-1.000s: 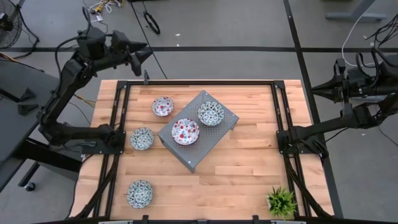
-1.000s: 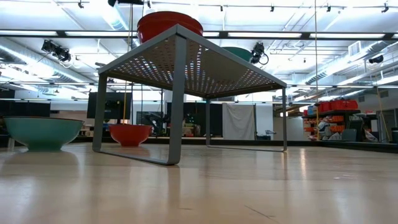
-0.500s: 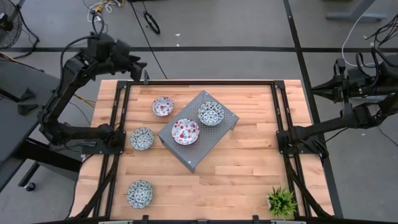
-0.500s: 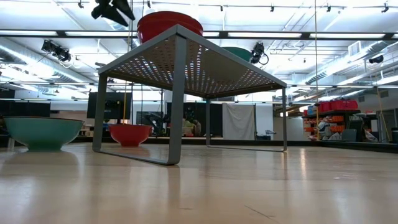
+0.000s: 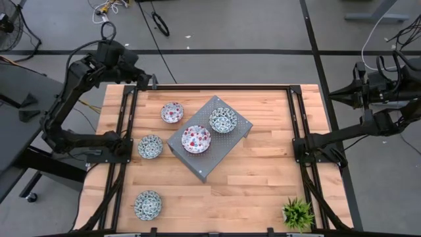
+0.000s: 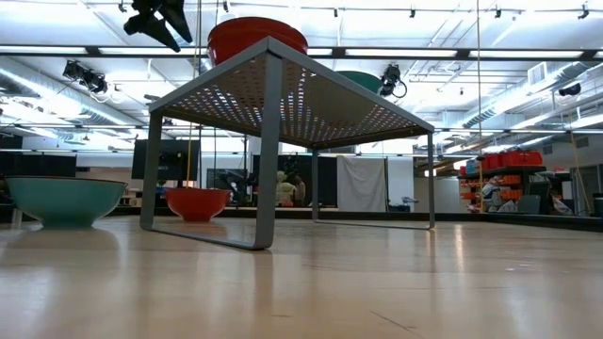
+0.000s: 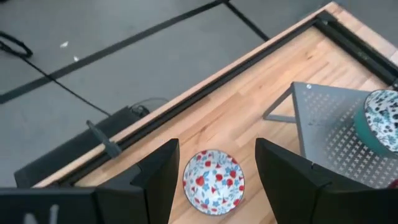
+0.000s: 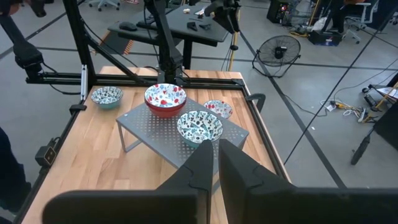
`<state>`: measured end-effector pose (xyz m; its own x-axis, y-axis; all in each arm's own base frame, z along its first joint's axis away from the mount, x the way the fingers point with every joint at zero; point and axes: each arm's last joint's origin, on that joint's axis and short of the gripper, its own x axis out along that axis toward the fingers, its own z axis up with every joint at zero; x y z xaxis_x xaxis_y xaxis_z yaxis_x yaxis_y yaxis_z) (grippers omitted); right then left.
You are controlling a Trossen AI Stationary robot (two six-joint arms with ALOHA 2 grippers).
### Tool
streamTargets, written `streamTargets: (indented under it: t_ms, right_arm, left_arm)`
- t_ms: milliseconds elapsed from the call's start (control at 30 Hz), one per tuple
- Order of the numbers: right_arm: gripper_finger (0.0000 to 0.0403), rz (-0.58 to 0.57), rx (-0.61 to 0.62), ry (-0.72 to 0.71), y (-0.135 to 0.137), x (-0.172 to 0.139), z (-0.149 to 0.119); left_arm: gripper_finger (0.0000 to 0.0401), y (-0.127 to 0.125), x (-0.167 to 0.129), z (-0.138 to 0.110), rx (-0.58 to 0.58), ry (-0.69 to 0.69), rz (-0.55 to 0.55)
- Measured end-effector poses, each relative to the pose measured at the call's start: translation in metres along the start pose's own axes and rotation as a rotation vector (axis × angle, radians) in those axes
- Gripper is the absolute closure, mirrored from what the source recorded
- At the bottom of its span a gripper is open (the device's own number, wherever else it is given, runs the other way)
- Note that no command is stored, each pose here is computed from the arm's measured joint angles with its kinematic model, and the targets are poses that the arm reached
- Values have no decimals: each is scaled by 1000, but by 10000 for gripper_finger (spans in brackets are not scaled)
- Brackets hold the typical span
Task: Pick & Place Mini bowls
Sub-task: Stack the bottom blue patterned bowl on top of the blue patterned bowl on the shelf
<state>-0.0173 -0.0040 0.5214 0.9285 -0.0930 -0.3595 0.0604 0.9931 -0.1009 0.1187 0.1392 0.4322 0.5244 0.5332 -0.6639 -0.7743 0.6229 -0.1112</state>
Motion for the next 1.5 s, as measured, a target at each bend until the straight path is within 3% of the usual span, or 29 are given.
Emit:
streamTargets:
  t_ms: [367,700,1500]
  right_arm:
    - [376,0,0,0,0,0,0]
    - [376,0,0,0,0,0,0]
    - [376,0,0,0,0,0,0]
  left_arm:
    - [185,1,27,-1,-8,153,-1]
    - [185,-1,19,-10,23,217,-13]
    - [185,-48,-1,-39,248,378,-188]
